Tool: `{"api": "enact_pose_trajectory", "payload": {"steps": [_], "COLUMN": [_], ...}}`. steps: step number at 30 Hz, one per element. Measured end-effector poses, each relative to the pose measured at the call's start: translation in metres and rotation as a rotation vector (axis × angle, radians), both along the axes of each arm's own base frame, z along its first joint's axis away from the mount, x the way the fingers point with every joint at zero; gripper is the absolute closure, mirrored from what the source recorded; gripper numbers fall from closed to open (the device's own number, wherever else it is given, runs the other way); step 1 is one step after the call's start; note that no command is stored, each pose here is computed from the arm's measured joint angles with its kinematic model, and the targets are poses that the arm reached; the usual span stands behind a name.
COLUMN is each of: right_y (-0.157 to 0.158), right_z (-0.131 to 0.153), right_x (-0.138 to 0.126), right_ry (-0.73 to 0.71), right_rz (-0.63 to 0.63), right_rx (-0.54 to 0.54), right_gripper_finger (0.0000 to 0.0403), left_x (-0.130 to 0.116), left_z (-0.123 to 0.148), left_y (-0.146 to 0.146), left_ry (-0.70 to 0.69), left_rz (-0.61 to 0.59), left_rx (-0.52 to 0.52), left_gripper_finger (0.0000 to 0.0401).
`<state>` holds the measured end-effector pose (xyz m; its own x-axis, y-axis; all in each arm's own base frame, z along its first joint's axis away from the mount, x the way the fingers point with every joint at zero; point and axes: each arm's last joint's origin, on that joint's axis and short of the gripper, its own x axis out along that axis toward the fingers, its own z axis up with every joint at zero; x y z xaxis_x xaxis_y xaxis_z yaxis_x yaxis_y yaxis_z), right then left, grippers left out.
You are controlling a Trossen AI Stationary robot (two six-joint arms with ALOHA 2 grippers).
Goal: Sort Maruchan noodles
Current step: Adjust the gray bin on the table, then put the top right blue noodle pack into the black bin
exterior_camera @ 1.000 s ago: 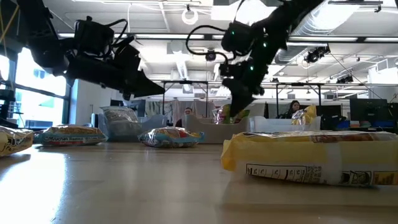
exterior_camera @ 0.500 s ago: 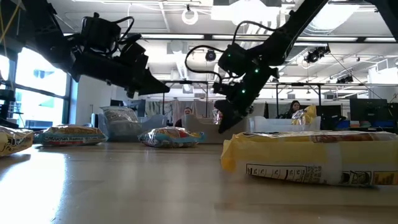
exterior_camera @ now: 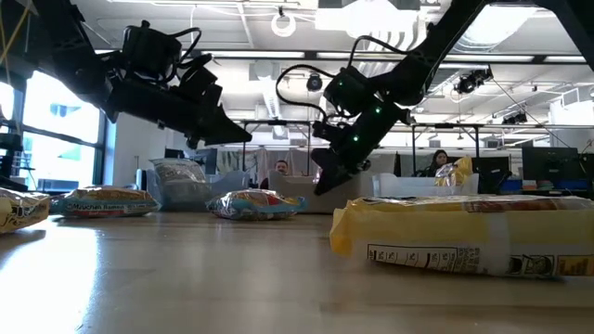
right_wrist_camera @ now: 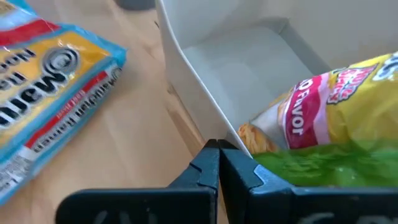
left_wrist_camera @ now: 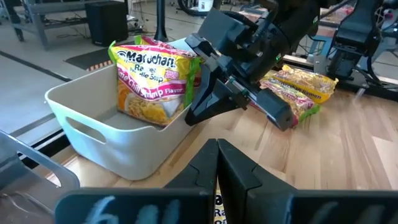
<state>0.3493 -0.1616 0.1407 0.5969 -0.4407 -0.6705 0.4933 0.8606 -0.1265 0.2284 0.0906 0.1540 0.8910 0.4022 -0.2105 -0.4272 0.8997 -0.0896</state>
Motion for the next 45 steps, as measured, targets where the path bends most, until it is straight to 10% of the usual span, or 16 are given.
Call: {"api": "enact_pose_trajectory", "payload": {"steps": [19, 30, 45], "right_y": [0.040, 0.078, 0.103], "right_z": [0.065, 0.021, 0.033], "right_x": [-0.015, -0.048, -0.055], "right_ry": [-0.024, -0.400, -0.454], "right_rz": [0.205, 0.314, 0.329], "right_rx": [-0.076, -0.048, -0.040], "right_gripper_finger": [0.0403, 0.0403, 0.0403], "left_x": [0.001, 0.007, 0.011], "left_z": [-0.001, -0.003, -0.013], "left_y": [-0.002, -0.024, -0.037], "left_ry": [0.003, 0.034, 0.167], "left_rz": [-0.031, -0.236, -0.288], "left_rx": [-0.008, -0.004, -0.132], "left_gripper_finger": [0.0401, 0.0401, 0.0376]}}
